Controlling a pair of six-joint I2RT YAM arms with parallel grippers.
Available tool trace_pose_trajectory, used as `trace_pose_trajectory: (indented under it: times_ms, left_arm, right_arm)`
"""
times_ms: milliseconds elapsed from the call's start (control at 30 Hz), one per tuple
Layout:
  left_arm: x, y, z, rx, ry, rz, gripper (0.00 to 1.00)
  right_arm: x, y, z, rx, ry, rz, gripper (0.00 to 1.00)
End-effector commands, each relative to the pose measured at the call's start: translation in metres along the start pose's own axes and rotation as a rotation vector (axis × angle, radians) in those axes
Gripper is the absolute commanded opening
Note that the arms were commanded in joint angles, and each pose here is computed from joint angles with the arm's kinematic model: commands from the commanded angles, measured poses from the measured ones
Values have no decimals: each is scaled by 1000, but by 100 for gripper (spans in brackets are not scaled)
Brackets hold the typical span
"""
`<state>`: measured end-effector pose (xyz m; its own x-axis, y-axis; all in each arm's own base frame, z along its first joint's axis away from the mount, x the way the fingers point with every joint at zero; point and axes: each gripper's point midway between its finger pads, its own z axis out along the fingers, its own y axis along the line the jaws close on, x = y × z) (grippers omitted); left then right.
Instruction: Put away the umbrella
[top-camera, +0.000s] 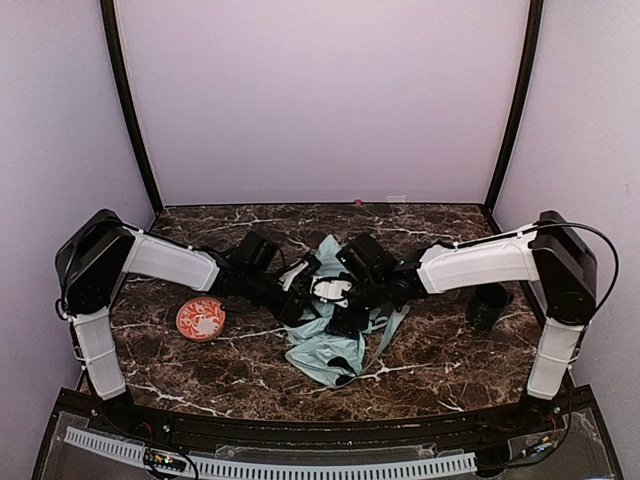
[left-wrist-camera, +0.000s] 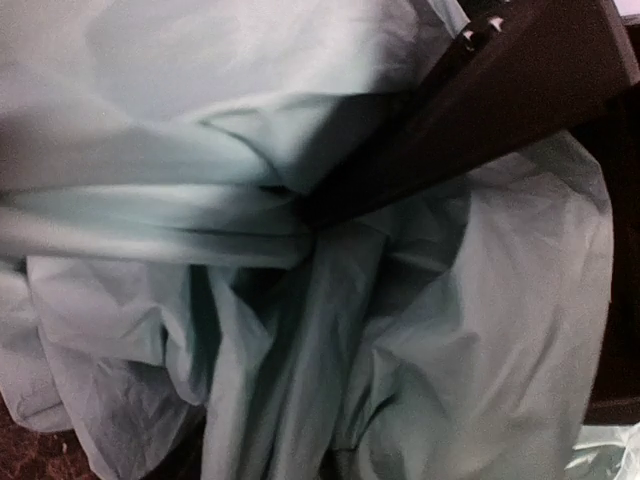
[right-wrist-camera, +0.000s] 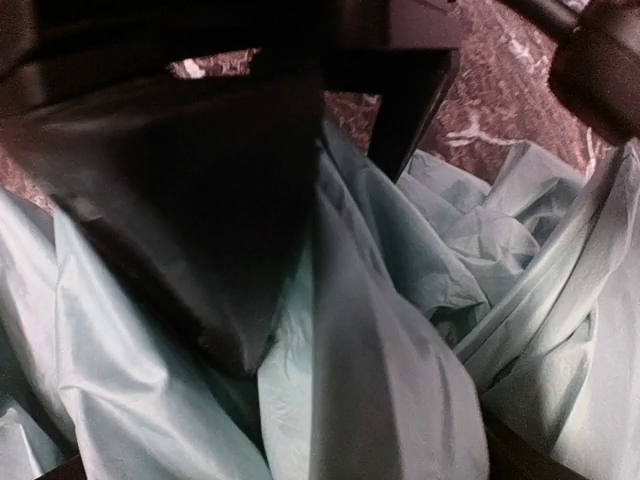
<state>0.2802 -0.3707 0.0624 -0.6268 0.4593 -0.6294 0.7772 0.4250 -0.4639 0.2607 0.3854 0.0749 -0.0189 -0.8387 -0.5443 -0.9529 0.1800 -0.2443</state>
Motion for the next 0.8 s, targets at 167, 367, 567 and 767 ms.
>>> trace_pose_trajectory:
  times_ms: [167, 367, 567, 767]
  left_arm:
    - [-11, 57, -56, -166, -96, -175, 99]
    - [-28, 71, -103, -297, -259, -180, 99]
    - [-35, 59, -136, -369, -351, -122, 98]
    - [-42, 45, -165, -418, -459, -55, 93]
  right_arm:
    - [35, 28, 43, -128, 73, 28, 82]
    - [56, 30, 57, -163, 140, 47, 59]
    - [36, 10, 47, -140, 92, 62, 31]
    - [-19, -48, -2, -9, -78, 126, 15]
